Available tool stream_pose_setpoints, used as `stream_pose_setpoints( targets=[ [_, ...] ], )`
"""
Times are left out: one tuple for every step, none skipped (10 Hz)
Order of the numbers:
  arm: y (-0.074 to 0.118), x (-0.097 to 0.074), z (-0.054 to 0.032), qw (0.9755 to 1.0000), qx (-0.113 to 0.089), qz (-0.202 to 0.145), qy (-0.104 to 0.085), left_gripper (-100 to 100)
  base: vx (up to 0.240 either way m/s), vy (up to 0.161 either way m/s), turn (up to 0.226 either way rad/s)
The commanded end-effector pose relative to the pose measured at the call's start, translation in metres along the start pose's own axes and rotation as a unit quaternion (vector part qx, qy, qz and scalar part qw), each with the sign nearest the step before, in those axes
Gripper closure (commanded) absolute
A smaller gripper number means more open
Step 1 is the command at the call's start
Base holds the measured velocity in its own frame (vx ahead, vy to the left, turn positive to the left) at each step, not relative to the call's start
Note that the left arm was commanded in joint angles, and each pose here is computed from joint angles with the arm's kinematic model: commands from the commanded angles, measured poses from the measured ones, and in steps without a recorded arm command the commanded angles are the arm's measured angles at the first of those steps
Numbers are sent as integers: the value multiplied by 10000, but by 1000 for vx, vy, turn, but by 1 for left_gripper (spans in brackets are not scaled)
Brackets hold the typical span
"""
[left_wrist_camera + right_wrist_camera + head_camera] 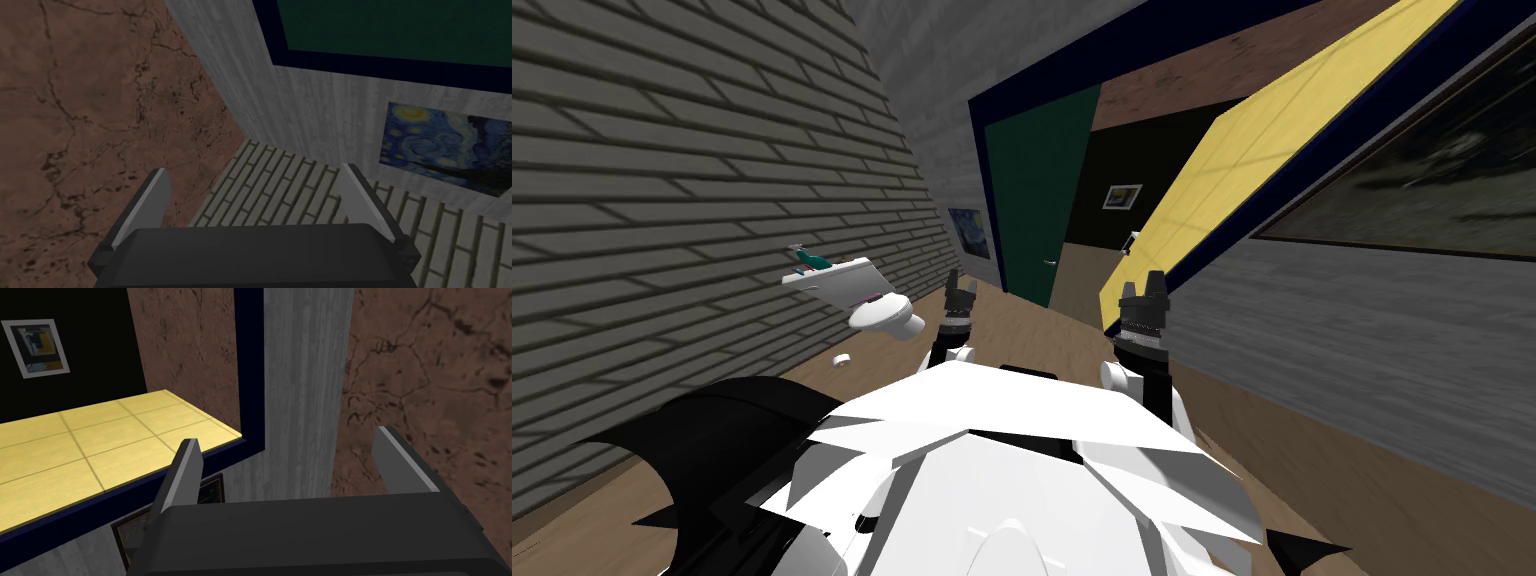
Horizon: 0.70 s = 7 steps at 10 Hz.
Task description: Push the door open
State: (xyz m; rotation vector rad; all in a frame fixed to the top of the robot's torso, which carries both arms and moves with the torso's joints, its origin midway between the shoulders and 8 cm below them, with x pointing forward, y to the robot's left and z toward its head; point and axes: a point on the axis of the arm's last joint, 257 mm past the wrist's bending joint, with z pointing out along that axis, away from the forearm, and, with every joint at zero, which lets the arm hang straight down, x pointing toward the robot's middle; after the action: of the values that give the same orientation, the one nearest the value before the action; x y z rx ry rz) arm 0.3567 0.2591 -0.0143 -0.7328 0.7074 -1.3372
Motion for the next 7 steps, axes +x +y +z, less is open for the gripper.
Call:
stream_pose_setpoints(
  targets=[
    [118, 30, -25, 9999, -89, -8, 59, -100, 105, -13, -56],
    [176, 44, -38, 9999, -133, -12, 86, -100, 169, -20, -46],
    [235, 59, -52, 9998, -178, -16, 113, -100, 149, -31, -32],
    [317, 78, -73, 9996, -240, -24, 146, -100, 136, -25, -35],
    [398, 96, -94, 9994, -302, -30, 179, -100, 178, -19, -46],
    [488, 116, -119, 9991, -372, -38, 214, -100, 191, -23, -51],
    [538, 127, -133, 9989, -411, -43, 232, -100, 145, -35, -39]
  ],
)
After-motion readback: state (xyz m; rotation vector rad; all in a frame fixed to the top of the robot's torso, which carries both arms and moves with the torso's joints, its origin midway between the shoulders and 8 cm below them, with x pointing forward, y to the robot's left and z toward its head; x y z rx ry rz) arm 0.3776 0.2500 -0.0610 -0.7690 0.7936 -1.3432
